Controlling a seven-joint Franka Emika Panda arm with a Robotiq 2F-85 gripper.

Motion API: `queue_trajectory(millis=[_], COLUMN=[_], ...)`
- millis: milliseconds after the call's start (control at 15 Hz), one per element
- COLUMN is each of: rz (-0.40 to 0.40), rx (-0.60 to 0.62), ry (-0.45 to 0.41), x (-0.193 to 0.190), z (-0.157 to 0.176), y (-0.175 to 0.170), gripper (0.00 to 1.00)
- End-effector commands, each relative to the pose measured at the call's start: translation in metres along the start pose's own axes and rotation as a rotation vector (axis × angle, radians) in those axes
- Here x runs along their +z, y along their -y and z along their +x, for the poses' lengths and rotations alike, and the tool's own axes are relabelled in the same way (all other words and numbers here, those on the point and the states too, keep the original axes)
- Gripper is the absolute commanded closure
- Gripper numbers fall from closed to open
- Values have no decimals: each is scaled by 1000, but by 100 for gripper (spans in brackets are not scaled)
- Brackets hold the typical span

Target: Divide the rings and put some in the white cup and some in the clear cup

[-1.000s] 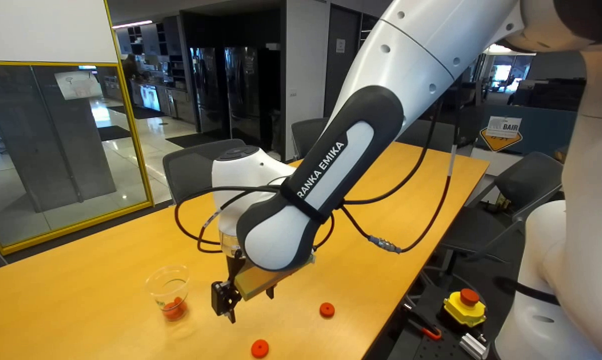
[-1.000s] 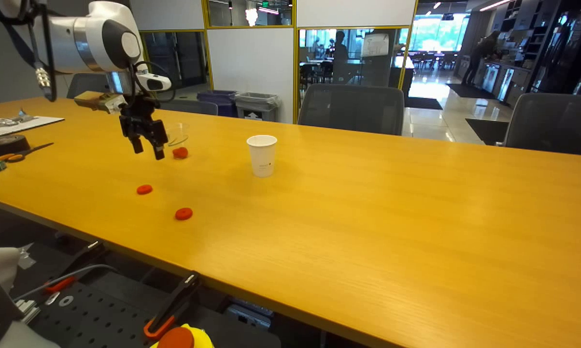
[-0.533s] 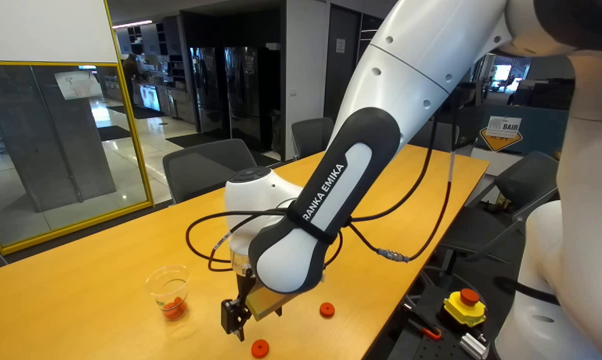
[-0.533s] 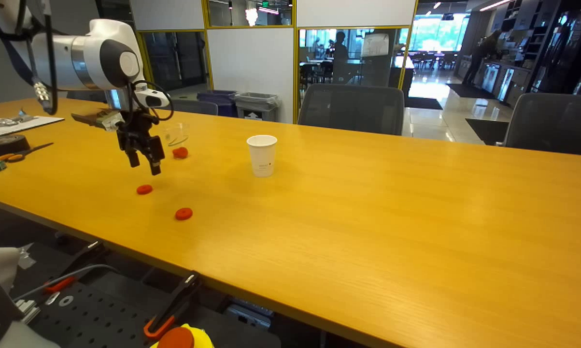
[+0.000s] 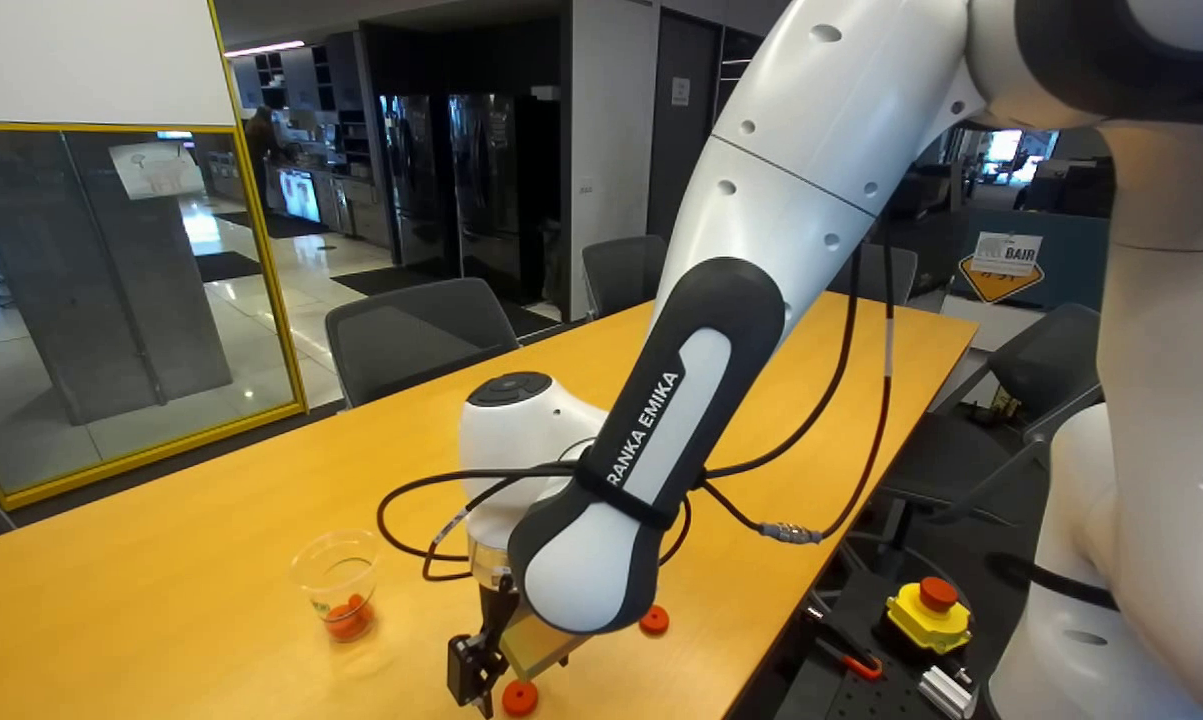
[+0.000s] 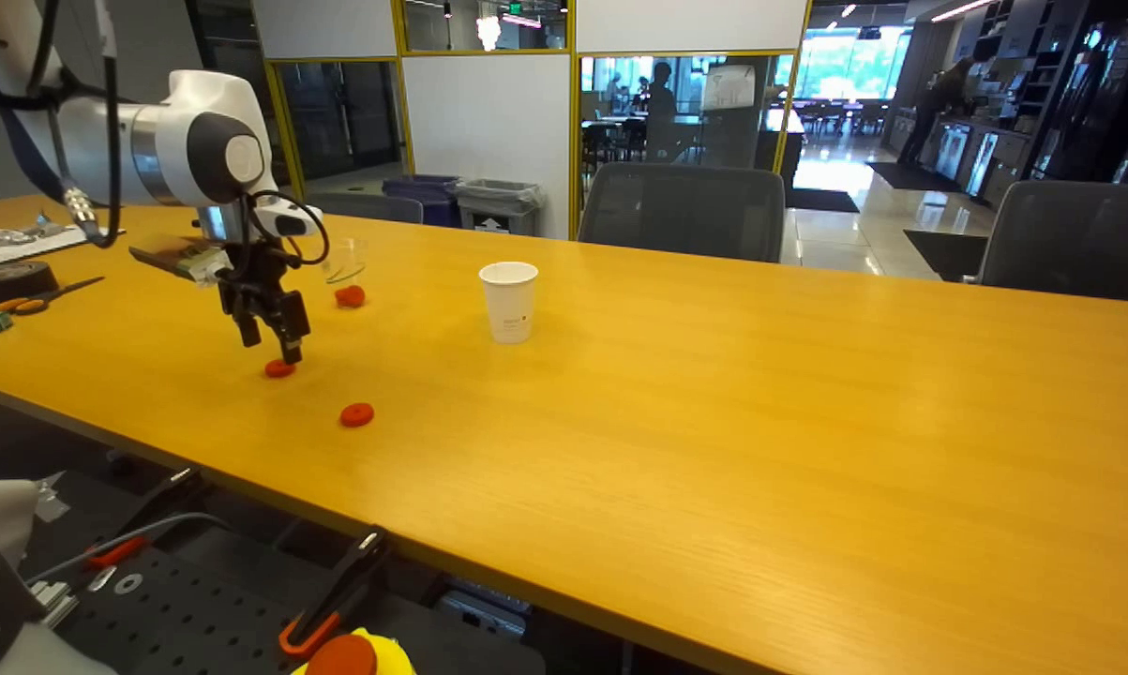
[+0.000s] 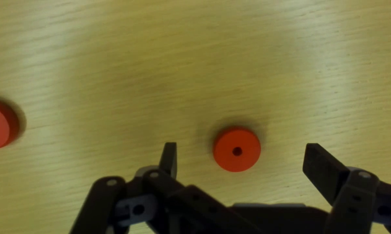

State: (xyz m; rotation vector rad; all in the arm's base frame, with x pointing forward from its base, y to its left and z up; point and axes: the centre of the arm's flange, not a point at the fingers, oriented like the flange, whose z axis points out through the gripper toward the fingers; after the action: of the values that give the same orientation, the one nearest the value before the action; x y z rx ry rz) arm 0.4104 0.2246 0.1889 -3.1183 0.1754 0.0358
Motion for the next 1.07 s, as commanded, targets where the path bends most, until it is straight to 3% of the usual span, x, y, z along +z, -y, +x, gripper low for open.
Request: queue_trajectory(millis=[0,1000], rz=[30,42], rx=[-3,12], ry=[-9,-14], x=[6,19], z=[2,5], y=[0,-2], gripper=[0,0])
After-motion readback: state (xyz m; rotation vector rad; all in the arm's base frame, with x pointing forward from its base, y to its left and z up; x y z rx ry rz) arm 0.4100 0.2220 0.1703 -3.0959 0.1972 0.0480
